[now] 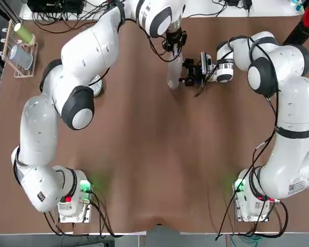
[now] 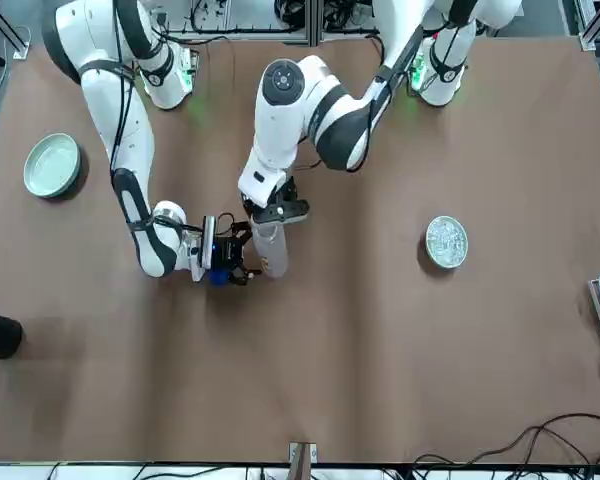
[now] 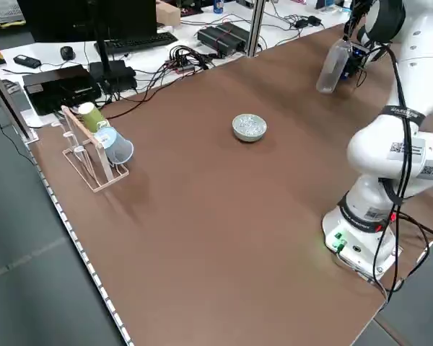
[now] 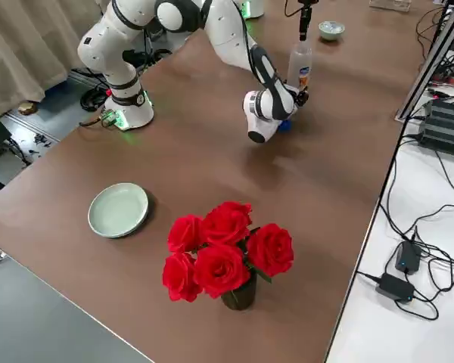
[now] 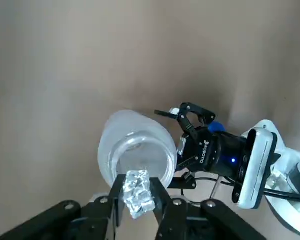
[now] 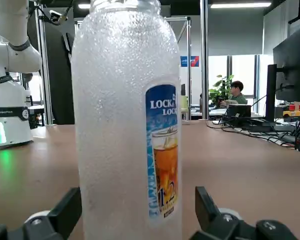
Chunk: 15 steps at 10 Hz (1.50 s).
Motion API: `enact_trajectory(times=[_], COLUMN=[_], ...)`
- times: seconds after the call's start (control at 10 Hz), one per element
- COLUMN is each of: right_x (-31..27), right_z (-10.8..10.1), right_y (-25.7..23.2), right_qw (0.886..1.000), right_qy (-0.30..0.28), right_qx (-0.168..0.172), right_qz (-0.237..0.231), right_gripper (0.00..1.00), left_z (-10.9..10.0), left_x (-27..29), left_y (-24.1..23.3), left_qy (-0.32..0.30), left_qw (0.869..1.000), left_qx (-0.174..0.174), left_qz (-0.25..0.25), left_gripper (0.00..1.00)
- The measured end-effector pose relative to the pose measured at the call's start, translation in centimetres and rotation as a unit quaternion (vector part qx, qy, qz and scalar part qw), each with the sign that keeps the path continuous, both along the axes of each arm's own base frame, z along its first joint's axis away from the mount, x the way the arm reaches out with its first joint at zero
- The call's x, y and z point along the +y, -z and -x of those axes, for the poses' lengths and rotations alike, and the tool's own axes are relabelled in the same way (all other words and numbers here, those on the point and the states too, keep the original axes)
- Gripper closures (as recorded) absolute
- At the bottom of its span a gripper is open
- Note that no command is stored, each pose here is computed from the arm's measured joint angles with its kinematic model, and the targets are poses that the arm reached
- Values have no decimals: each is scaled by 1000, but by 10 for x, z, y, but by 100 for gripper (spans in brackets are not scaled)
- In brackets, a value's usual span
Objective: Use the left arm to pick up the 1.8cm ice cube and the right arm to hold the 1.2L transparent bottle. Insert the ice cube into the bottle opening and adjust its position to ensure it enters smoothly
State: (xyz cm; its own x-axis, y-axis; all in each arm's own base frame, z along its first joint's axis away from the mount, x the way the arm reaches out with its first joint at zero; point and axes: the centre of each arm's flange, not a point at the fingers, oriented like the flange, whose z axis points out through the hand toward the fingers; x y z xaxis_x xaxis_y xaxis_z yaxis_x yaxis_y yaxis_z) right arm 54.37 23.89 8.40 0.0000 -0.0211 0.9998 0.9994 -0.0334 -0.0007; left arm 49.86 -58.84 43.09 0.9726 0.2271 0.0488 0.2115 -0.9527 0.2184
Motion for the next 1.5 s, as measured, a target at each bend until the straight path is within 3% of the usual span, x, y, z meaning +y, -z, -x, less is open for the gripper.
enact_trajectory(times=[1.0,1.1,1.5], right_x=[2,2,2], right_z=[6,6,6], right_y=[11,11,10], right_qw=[1000,1000,1000], right_qy=[-4,-4,-4], right_qx=[9,9,9], right_qz=[-2,-2,-3], right_gripper=[0,0,0], left_z=[1,1,0], left_x=[-4,-4,-3], left_y=[8,8,8], left_qy=[2,5,9], left_qw=[1000,1000,1000], left_qx=[-2,-6,-15], left_qz=[1,-2,-9], left_gripper=[73,62,1])
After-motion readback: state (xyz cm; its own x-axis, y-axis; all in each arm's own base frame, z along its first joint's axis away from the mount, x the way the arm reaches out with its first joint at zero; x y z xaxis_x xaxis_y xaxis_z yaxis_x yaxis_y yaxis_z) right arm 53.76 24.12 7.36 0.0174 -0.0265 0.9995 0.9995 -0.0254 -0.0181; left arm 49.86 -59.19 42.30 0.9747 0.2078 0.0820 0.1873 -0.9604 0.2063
